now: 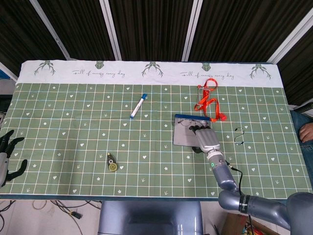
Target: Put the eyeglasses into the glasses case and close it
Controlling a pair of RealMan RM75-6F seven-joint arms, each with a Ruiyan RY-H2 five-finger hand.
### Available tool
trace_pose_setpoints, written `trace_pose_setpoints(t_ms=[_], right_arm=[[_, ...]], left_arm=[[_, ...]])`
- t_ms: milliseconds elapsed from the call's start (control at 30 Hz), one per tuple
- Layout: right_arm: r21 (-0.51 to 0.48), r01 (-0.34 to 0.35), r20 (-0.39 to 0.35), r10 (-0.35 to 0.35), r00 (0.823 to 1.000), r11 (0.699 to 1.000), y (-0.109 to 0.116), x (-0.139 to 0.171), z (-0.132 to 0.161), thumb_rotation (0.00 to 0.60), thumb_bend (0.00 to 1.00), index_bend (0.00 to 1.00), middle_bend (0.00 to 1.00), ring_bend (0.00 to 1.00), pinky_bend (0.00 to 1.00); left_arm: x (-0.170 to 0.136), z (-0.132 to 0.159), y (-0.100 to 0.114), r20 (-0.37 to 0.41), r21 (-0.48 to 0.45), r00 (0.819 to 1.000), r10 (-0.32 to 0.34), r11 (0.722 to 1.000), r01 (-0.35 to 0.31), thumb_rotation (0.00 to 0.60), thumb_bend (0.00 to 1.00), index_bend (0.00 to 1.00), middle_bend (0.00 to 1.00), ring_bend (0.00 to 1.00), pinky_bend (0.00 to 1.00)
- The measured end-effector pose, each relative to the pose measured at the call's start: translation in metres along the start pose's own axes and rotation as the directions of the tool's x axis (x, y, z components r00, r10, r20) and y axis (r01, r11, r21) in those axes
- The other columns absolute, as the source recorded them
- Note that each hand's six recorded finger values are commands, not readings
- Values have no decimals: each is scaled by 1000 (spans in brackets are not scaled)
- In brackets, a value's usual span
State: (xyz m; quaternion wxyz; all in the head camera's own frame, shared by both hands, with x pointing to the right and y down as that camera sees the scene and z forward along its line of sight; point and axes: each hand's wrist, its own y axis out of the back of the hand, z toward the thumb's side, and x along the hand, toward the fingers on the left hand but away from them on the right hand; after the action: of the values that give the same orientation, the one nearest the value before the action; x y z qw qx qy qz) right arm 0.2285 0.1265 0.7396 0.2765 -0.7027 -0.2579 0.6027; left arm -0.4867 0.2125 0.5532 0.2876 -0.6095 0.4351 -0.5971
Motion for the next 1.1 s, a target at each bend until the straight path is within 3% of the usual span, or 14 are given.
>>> trace_pose_setpoints(t_ms=[333,1100], right_arm=[[-4,2,-14,-2,1000,1000,4,1,2,600,596,313,289,287,260],[-28,25,-21,-26,999,999,17,-4,3,600,682,421,379,355,265]], left_arm=[[0,0,0,0,3,1000,-4,1000,4,600,390,183,0,0,0],[0,0,-1,1,10,1000,-10,1000,10,600,391,184,0,0,0]])
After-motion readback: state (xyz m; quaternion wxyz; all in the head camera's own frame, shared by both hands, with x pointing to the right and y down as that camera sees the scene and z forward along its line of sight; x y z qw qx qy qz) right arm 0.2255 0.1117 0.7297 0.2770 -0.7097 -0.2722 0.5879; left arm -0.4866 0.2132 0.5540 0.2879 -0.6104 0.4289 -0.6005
